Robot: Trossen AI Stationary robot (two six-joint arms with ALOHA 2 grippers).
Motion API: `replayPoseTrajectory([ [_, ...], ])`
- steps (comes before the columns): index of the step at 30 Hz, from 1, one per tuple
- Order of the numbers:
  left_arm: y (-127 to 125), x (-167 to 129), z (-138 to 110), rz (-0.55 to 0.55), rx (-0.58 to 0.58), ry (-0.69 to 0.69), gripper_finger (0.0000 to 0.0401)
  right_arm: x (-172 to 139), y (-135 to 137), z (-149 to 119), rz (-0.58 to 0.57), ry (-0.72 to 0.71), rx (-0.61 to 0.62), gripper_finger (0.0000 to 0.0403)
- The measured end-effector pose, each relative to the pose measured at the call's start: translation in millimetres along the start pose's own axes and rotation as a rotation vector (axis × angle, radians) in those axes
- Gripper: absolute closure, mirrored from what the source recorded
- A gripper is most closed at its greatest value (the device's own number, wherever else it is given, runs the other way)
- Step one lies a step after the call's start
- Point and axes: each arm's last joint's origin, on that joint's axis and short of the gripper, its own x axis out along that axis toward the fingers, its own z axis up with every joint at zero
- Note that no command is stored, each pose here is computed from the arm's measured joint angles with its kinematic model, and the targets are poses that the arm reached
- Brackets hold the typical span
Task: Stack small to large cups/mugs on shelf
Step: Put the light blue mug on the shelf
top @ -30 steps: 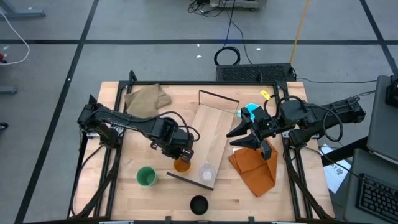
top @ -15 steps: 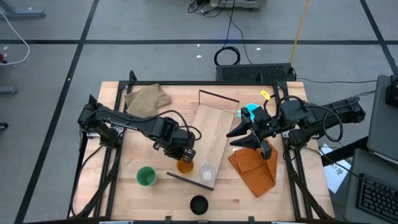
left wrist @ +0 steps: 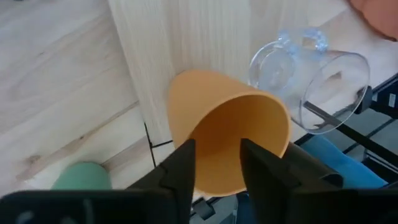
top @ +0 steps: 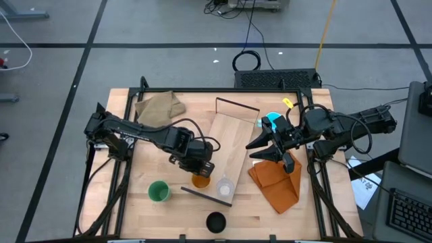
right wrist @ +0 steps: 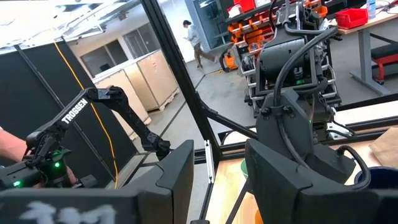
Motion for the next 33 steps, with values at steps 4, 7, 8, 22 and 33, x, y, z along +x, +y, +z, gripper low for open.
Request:
replayPoseTrajectory([
  [4, 1, -8, 1, -0.019, -0.013, -0.001, 0.0240, 0, 0, 0, 0.000, 0.000, 0.000, 0.0266],
  [7, -7, -22, 2, -0.064, 0.020, -0.027, 0.0228, 0, -1, 0, -0.002, -0.001, -0.003, 0.0266],
  [8, -9, -27, 2, -0.072, 0.039, -0.044, 0.0227, 0, -1, 0, -0.004, -0.001, -0.004, 0.0266],
  [22, -32, -121, -13, -0.243, 0.316, -0.190, 0.0226, -4, -28, -6, -0.160, 0.124, -0.005, 0.0266],
  [33, -34, -178, -24, -0.298, 0.623, -0.411, 0.0226, -16, -58, -20, -0.350, 0.325, 0.054, 0.0266],
])
